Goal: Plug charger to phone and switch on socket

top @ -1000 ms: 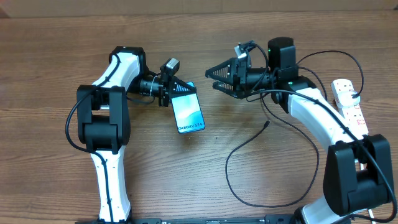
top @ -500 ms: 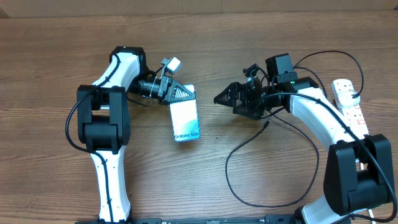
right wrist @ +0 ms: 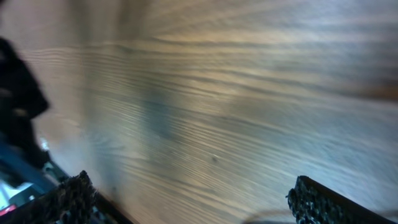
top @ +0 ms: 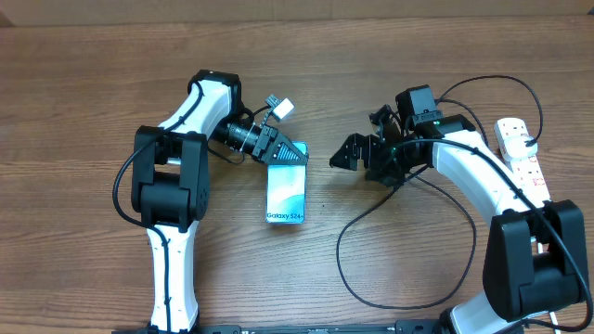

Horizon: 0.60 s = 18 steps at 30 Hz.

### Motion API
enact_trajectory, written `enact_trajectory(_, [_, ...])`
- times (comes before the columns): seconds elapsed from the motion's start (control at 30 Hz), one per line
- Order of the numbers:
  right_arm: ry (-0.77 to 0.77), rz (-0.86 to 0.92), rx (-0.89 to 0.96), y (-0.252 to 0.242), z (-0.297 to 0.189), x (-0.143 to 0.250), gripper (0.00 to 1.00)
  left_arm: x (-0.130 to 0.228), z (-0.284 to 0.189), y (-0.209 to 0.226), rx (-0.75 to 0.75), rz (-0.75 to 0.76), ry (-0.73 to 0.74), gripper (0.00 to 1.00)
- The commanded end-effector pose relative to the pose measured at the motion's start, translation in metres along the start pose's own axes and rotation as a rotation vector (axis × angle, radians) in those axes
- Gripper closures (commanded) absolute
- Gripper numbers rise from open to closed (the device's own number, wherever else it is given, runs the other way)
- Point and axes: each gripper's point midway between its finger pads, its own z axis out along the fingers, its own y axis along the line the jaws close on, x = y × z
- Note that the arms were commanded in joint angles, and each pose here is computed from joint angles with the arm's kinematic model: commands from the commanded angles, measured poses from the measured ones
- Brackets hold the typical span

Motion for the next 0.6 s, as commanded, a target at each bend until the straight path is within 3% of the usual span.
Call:
enact_trajectory(0.0, [-0.011, 0.016, 0.113, -0.02, -0.004, 0.001, 0.0, -0.011, -0.006, -0.018, 0.004, 0.115, -0.038, 0.96])
enact_trajectory(0.3, [0.082, 0.075, 0.177, -0.032, -0.005, 0.028, 0.0, -0.012, -0.006, -0.019, 0.006, 0.117, -0.042, 0.96])
enact_trajectory(0.57, [0.065, 0.077, 0.222, -0.039, -0.007, 0.025, 0.0, -0.012, -0.006, -0.019, 0.006, 0.117, -0.042, 0.96])
